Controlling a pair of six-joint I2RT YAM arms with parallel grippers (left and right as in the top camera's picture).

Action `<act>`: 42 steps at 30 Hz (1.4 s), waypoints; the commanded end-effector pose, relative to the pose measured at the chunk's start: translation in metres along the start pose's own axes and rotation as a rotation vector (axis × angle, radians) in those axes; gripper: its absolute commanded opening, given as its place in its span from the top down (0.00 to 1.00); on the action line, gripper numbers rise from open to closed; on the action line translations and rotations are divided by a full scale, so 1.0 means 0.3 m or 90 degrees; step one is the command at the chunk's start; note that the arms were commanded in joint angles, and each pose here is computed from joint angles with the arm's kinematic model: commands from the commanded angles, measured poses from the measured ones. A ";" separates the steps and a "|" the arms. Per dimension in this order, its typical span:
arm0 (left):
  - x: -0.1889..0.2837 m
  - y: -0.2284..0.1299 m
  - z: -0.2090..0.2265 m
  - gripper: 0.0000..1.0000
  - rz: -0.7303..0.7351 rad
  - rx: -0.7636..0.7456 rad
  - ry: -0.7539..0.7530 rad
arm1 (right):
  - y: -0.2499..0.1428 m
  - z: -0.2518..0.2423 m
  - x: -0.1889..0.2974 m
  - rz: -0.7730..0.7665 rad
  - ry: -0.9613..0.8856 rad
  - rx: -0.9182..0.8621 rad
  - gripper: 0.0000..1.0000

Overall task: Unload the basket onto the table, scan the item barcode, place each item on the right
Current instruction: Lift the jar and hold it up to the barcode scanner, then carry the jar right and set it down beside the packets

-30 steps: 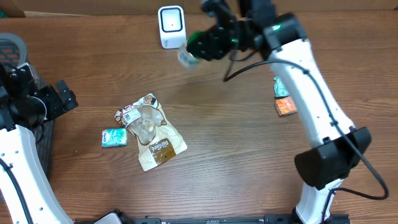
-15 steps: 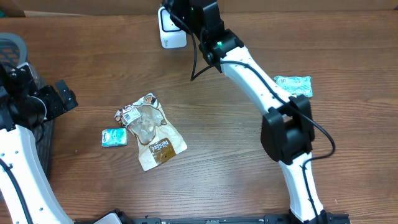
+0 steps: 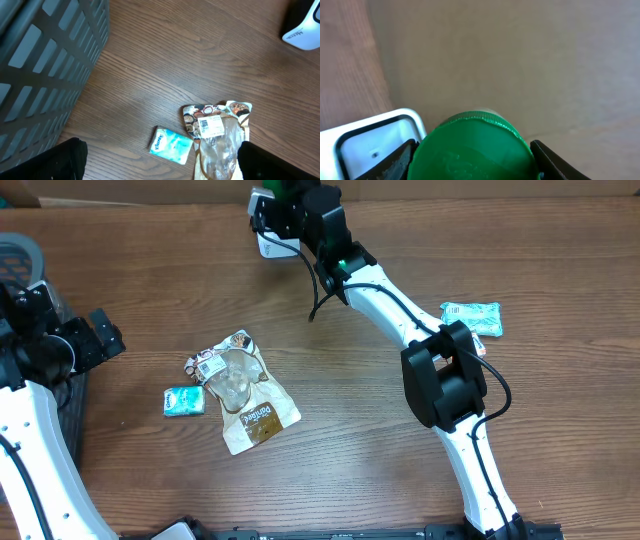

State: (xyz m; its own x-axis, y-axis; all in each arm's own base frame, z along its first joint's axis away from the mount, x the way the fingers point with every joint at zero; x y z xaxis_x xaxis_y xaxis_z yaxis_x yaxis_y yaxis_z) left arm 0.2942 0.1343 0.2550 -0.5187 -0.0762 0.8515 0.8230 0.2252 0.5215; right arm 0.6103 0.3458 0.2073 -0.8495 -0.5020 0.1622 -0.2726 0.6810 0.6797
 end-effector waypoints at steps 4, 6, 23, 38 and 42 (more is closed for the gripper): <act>0.013 0.014 -0.006 0.00 -0.011 -0.017 -0.005 | -0.049 -0.026 0.003 0.004 0.024 0.000 0.73; 0.013 0.014 -0.006 0.00 -0.011 -0.017 -0.005 | -0.059 -0.022 0.000 0.006 0.025 -0.001 0.73; 0.013 0.014 -0.006 0.00 -0.011 -0.017 -0.005 | 0.057 -0.072 0.030 -0.066 0.028 -0.082 0.73; 0.013 0.015 -0.006 0.00 -0.011 -0.017 -0.005 | 0.381 -0.389 0.486 0.023 0.074 -0.614 0.78; 0.013 0.014 -0.006 0.00 -0.011 -0.017 -0.005 | 0.281 -0.288 0.649 0.219 0.130 -0.666 0.62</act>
State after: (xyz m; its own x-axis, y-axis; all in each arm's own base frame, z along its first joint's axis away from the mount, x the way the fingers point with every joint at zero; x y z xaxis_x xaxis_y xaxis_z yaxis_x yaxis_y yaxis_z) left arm 0.2942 0.1343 0.2549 -0.5184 -0.0761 0.8517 0.8232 0.2253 0.5212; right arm 0.4876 0.2743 0.3561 -0.7306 -0.5372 0.4214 0.4198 0.1333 0.8978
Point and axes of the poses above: each gripper's point midway between its finger pads, its own x axis back along the fingers, its own z axis along the line the jaws close on, y = z × x, the point moved 2 cm from there along x, back along the fingers, and after that the axes turned 15 degrees about -x, right-handed, at the moved point
